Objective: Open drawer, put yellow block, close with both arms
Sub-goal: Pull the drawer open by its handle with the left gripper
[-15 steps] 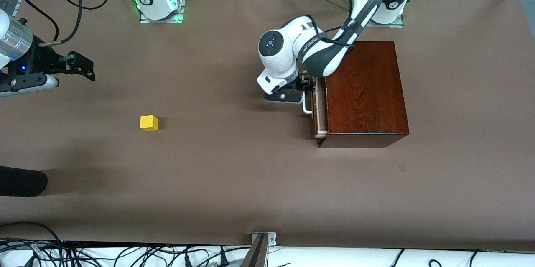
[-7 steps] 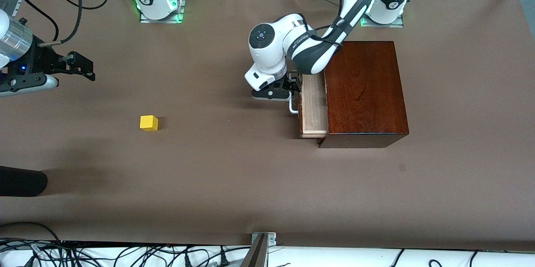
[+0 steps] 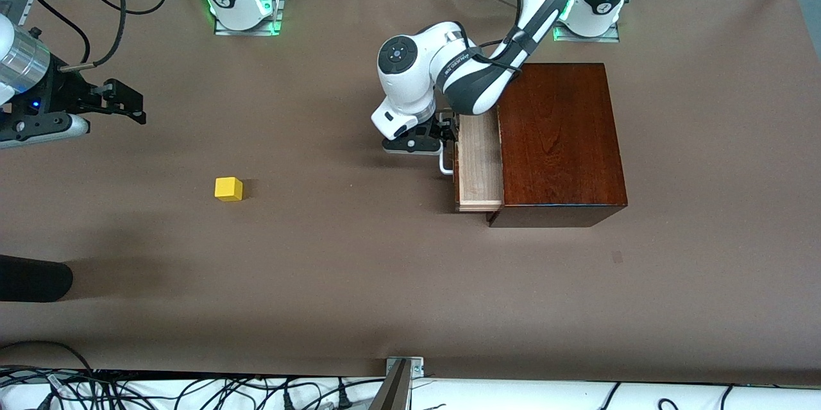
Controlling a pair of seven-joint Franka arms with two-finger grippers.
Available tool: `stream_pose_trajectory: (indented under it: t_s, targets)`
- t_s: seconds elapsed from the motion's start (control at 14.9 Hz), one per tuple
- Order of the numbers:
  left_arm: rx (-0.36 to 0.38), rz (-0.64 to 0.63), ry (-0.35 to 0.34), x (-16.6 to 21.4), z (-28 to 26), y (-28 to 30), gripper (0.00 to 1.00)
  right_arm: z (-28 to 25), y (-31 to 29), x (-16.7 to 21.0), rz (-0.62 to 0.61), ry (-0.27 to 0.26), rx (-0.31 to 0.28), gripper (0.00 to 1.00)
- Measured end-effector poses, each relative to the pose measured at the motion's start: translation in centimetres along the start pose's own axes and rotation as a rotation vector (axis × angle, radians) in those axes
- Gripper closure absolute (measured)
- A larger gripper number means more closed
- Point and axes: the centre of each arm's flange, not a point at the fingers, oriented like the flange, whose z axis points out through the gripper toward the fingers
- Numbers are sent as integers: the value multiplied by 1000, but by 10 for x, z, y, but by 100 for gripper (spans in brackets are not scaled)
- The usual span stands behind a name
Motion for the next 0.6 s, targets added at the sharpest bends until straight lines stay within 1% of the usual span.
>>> stream_pose_trajectory:
  t_s: [0.4,0.6]
  targets:
    - [-68,2,46,1,-18,16,0,0,0,0,0,0,0,0]
    - [-48,-12,44,6,-40,9,0,0,-1,0,-1,0,0,0]
